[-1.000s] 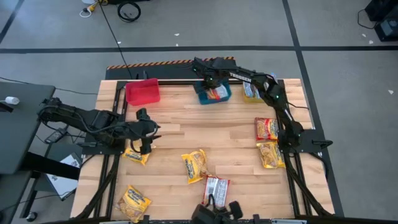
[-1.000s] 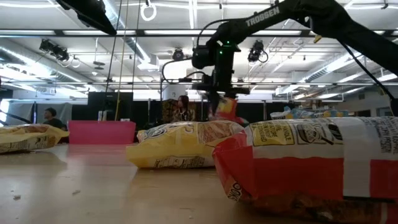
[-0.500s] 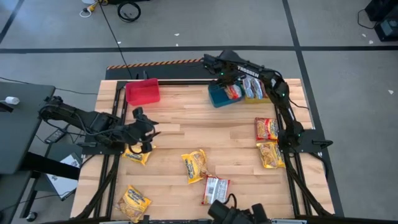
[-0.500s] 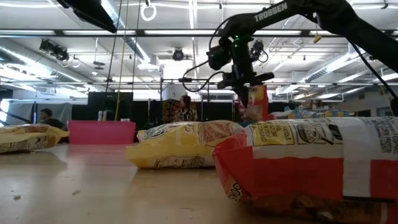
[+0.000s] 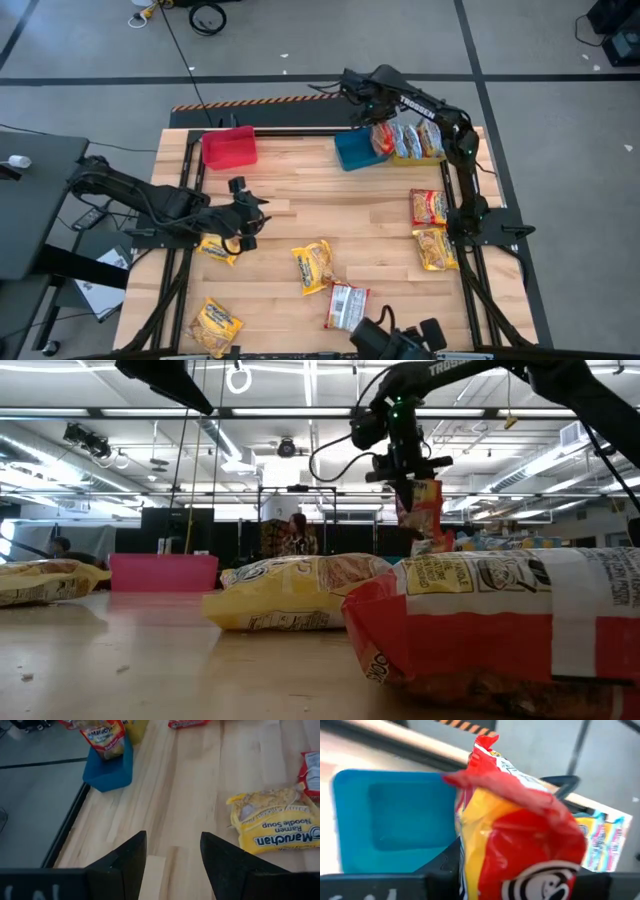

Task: Sort Maruchan noodles
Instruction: Put the red noodle pack into the blue bin

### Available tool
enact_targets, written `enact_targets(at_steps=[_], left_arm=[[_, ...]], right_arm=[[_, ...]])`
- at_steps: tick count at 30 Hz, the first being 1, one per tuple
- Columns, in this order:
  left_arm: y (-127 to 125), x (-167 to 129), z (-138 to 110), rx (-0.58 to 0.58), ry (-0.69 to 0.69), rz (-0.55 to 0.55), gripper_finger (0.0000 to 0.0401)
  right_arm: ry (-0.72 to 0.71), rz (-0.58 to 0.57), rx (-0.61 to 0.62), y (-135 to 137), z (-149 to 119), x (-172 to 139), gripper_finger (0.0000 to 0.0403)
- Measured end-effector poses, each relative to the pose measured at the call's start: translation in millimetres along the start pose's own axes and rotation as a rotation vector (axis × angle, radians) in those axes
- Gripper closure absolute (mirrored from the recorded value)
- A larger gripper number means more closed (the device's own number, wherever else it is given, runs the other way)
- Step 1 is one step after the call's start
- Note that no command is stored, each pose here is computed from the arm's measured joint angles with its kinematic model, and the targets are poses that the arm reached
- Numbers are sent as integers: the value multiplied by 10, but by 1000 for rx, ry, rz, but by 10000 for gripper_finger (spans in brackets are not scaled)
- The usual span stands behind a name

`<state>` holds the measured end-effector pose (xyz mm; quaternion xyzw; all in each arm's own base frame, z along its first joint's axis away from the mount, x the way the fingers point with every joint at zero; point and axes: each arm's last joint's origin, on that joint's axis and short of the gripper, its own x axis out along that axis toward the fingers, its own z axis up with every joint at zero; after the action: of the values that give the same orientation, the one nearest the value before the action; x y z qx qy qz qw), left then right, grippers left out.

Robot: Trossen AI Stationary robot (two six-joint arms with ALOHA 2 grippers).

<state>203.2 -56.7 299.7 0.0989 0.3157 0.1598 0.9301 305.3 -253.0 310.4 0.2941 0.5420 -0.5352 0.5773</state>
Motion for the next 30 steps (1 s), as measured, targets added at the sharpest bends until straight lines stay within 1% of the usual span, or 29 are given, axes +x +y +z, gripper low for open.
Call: enact_targets(at_steps=[5, 10, 11, 15, 17, 21, 23, 27, 30], left_arm=[[-6, 50, 26, 10, -10, 12, 212], [8, 56, 44, 15, -23, 16, 212], [8, 56, 45, 14, -23, 15, 212], [0, 55, 42, -5, -18, -19, 212], [-5, 53, 37, -7, -12, -29, 212], [-21, 42, 25, 2, -6, -36, 212], [-29, 36, 21, 6, -4, -39, 212], [-52, 19, 5, 22, 4, -49, 212], [-54, 17, -2, 28, 9, -51, 212]], right_arm=[[8, 113, -35, 143, -17, -12, 261], [14, 259, -38, 286, 17, 90, 261], [29, 270, -25, 281, 23, 121, 261], [90, 241, 37, 225, 20, 332, 261], [139, 220, 47, 202, -10, 448, 261], [156, 205, 61, 215, -44, 634, 261], [156, 228, 81, 252, -58, 726, 261], [197, 315, 130, 322, -101, 891, 261], [209, 330, 202, 354, -124, 982, 261]])
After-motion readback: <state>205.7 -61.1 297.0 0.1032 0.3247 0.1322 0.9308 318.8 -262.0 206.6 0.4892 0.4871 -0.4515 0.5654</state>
